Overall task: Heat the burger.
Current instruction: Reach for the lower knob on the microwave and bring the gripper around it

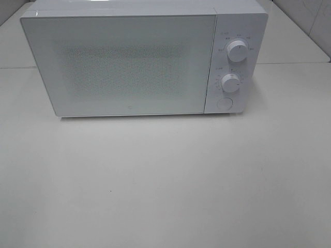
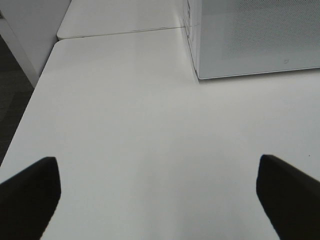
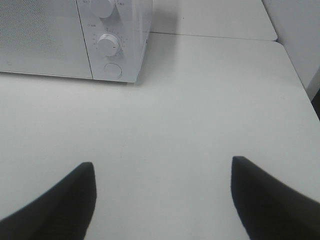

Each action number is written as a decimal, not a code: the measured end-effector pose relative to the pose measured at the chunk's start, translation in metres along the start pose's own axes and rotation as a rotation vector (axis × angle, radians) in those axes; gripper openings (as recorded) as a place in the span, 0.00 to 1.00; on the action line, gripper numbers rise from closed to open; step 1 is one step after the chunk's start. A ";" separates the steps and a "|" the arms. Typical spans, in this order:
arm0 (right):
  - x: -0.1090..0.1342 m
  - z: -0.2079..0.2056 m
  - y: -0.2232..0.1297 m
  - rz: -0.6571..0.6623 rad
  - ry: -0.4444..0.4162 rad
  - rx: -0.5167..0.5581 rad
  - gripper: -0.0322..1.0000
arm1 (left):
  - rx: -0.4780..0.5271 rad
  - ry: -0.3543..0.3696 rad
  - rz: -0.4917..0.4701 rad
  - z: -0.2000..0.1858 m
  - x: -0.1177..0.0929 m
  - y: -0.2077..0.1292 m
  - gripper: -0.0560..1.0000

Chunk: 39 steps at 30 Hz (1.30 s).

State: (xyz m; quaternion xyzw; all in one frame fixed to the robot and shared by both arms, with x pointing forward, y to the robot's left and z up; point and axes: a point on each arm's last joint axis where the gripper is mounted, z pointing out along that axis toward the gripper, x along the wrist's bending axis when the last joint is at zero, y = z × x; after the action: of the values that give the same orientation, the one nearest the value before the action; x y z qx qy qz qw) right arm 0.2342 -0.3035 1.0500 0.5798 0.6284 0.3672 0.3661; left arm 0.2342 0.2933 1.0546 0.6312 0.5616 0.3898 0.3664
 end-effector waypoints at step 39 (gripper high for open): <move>0.010 0.112 0.070 -0.083 0.037 -0.453 0.77 | 0.000 0.000 0.001 0.000 0.000 0.000 0.99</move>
State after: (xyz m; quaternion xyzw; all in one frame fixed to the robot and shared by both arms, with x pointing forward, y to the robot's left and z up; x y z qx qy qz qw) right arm 0.3650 -0.2849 1.0600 0.4499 0.5598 0.4940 0.4900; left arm 0.2342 0.2933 1.0546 0.6315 0.5613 0.3900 0.3662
